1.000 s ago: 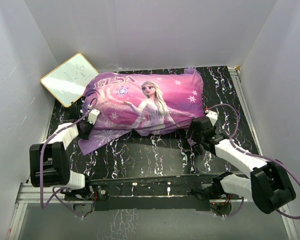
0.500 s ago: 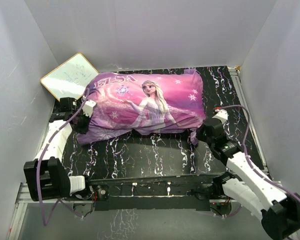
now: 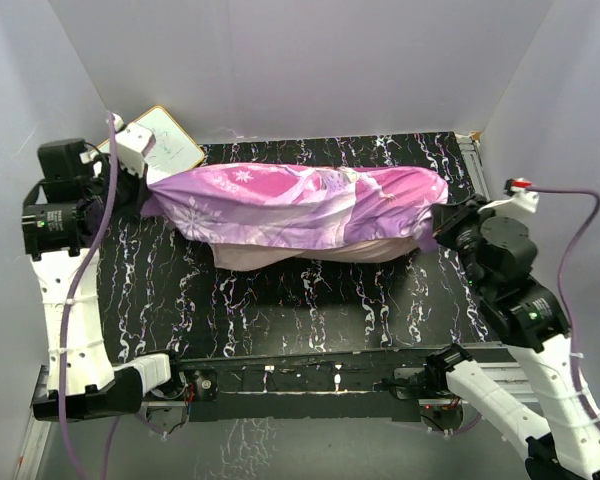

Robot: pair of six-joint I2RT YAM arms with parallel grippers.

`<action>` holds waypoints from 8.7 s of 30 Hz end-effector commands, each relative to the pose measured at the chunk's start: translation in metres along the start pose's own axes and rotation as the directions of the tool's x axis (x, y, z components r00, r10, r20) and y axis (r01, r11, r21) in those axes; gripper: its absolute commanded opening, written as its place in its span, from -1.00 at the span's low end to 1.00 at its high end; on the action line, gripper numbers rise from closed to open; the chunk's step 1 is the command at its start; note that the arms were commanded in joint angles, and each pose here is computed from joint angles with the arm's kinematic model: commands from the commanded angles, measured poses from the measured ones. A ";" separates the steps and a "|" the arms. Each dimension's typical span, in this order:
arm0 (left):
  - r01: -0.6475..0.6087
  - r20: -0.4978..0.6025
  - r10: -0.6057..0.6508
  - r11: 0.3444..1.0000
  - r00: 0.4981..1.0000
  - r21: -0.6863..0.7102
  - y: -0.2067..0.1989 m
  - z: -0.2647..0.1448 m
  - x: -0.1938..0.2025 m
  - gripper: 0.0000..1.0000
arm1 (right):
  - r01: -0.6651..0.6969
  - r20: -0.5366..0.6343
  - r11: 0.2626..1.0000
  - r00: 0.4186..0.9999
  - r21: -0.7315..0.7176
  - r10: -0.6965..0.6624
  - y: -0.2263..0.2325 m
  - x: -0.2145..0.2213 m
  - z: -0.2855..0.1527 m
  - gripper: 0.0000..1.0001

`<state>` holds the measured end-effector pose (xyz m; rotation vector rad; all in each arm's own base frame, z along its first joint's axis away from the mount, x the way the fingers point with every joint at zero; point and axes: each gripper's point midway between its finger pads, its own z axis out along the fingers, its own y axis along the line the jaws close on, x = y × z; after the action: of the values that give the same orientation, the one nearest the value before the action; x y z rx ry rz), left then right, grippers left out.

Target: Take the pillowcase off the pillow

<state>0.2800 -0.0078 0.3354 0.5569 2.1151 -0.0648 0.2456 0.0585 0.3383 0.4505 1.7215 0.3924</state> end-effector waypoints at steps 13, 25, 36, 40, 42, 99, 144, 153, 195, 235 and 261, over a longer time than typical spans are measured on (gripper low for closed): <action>0.010 0.117 0.001 0.995 0.993 -0.098 0.040 -0.017 -0.078 -1.00 | -0.050 0.183 0.998 0.982 -0.024 0.054 0.061 -0.105 0.016 -0.84; 0.080 -0.038 -0.088 0.978 0.995 -0.191 0.072 0.176 -0.070 -0.86 | 0.106 -0.157 0.957 0.985 0.270 -0.065 -0.043 0.016 0.206 -0.69; 0.046 -0.052 -0.048 0.999 0.998 -0.022 0.018 0.109 -0.043 0.94 | 0.188 0.027 0.978 0.981 0.092 -0.191 0.050 -0.045 0.196 0.41; 0.048 -0.127 -0.042 0.998 0.991 0.050 -0.014 0.090 0.008 0.94 | 0.272 -0.017 0.962 0.962 -0.001 -0.272 0.110 -0.015 0.186 0.59; 0.056 -0.167 -0.045 0.996 0.985 0.066 -0.024 0.086 0.033 0.93 | 0.290 -0.044 0.955 0.955 -0.070 -0.293 0.136 0.005 0.178 0.60; 0.265 -0.179 -0.280 0.958 0.943 -0.106 0.036 0.174 0.063 -1.00 | 0.396 -0.320 0.801 0.766 -0.449 -0.558 0.116 0.201 0.064 0.38; 0.009 0.366 -0.517 0.586 0.774 0.810 -0.109 -0.076 -0.260 -1.00 | 0.158 0.180 0.675 0.983 -0.721 -0.038 0.328 0.146 0.095 0.75; 0.105 0.212 -0.496 0.537 0.842 0.837 -0.155 -0.013 -0.228 -1.00 | 0.238 0.237 0.682 0.967 -0.692 -0.097 0.257 0.058 0.017 0.89; 0.008 0.305 -0.378 0.640 0.874 0.768 -0.173 -0.011 -0.236 -1.00 | 0.610 0.537 0.385 0.792 -0.693 -0.289 0.394 0.078 -0.016 0.98; -0.069 0.750 0.171 0.984 0.639 -0.165 -0.032 -0.118 -0.262 -1.00 | 0.518 0.226 0.691 0.852 -0.505 -0.473 0.284 0.124 0.091 -0.84; 0.050 0.643 0.345 0.857 0.684 -0.513 0.029 -0.089 -0.232 -1.00 | 0.308 0.107 0.514 0.917 -0.801 -0.383 0.227 0.111 0.003 -0.84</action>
<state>0.3361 -0.0809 0.5165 0.5593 1.3851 0.1894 0.2747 0.3137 0.3525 -0.5011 1.5077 0.7978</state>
